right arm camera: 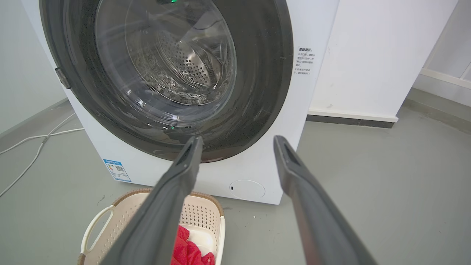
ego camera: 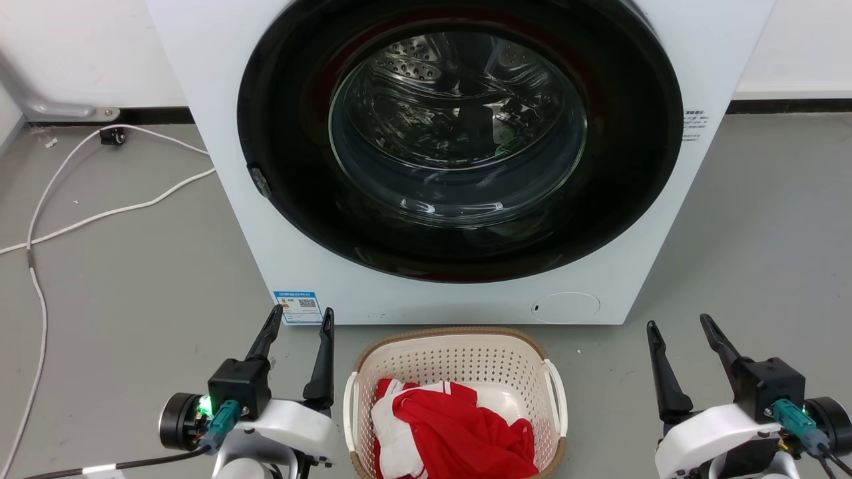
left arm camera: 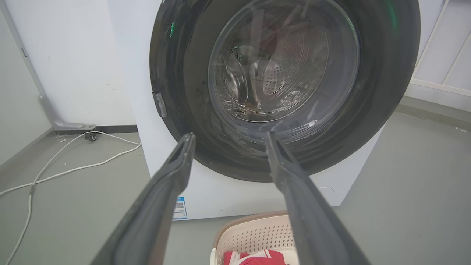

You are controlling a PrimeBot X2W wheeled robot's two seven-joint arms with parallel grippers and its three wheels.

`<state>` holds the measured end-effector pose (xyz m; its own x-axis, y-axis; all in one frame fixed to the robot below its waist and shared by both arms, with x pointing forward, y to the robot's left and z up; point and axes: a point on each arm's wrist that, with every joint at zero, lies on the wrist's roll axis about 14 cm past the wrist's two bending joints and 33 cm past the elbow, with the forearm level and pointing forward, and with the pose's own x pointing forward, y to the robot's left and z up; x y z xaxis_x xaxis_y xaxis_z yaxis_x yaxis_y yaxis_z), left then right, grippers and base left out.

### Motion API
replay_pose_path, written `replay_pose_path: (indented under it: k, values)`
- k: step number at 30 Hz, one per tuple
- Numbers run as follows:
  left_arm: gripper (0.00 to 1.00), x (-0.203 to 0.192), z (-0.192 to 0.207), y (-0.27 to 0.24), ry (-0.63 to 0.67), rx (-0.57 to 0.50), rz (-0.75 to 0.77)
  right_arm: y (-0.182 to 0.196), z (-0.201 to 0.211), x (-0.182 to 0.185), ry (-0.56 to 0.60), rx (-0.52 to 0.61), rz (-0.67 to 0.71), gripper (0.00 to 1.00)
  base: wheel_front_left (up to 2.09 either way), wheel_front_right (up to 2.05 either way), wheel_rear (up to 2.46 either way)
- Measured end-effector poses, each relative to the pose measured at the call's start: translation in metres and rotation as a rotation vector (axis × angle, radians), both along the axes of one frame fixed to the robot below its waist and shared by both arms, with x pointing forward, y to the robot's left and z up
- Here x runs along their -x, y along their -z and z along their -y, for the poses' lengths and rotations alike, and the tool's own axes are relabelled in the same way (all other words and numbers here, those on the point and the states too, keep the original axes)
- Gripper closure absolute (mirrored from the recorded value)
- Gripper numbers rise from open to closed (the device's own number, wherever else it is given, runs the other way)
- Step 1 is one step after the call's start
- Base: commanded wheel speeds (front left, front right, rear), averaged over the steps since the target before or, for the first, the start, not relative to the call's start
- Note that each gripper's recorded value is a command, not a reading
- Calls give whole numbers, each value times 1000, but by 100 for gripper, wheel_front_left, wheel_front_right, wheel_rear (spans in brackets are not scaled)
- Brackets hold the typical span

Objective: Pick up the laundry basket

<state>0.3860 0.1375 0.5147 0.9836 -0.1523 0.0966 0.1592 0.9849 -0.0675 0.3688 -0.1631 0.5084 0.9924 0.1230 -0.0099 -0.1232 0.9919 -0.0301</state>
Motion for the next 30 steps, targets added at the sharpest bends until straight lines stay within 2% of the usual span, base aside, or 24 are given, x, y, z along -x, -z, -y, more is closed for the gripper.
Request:
replay_pose_path:
  k: [30]
  values:
    - [0,-5,-1,10,-10,6,-26,11,0,-4,0,2,-36,0,0,0,0]
